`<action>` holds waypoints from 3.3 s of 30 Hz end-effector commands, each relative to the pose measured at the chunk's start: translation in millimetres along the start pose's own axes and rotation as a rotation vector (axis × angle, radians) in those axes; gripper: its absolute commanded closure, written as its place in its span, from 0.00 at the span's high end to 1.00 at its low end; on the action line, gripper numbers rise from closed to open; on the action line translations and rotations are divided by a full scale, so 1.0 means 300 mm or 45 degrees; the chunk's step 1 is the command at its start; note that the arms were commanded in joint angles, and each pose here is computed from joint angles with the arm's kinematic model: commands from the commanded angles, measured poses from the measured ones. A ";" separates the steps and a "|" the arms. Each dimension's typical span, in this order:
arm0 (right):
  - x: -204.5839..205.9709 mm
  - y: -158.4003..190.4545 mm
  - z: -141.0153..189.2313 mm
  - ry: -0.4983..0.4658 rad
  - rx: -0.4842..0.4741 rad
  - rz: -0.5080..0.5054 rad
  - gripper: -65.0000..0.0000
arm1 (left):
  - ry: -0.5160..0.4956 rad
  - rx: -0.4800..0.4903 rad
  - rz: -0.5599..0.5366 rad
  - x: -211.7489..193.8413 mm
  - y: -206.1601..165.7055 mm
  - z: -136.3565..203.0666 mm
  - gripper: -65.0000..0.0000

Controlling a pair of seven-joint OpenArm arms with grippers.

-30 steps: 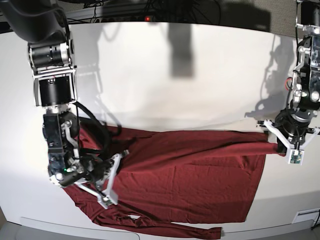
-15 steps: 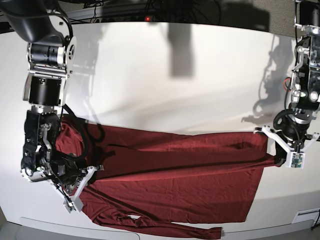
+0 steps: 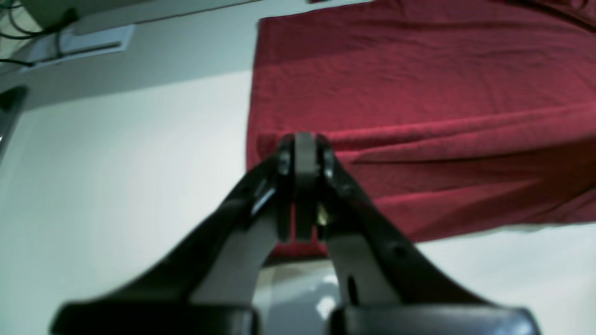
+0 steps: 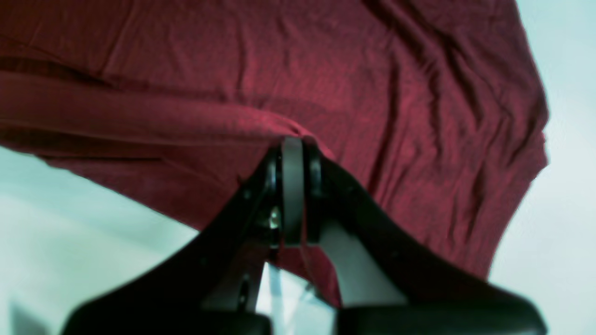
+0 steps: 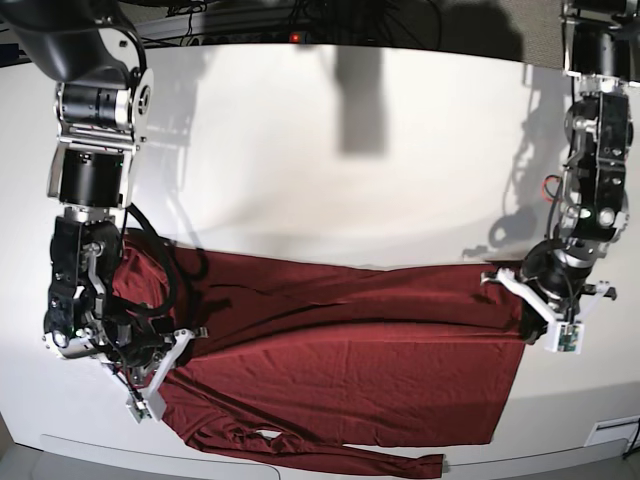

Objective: Fold the T-shirt properly
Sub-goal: 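Drag the gathered shirt fabric with right gripper away from the left gripper, then reposition both grippers onto the shirt edge and pinch the fabric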

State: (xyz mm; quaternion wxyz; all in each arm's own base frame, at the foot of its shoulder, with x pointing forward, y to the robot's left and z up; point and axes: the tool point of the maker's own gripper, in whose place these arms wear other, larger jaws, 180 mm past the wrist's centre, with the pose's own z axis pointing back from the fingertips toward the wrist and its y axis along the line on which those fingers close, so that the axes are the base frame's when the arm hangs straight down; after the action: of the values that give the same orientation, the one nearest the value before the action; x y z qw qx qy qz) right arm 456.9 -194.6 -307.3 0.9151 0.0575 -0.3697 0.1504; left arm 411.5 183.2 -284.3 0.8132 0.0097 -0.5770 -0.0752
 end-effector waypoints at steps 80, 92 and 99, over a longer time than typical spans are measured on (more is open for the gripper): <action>-0.022 -0.139 -0.174 -0.320 -0.211 -0.238 0.00 | 0.159 0.034 0.102 -0.082 -0.014 -0.427 0.00; 0.017 -0.152 -0.160 -0.409 -0.243 -0.187 0.37 | 0.054 0.041 0.070 -0.035 -0.009 -0.432 0.06; 0.018 -0.152 -0.160 -0.413 -0.243 -0.188 0.37 | 0.032 0.046 0.020 -0.113 -0.008 -0.434 0.21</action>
State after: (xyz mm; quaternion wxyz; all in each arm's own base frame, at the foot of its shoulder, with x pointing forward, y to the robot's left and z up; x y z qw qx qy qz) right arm 490.3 -222.0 -366.0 0.8729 0.0234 -0.4858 0.0379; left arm 507.0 173.1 -385.8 0.8398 0.0169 -0.5392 -0.0611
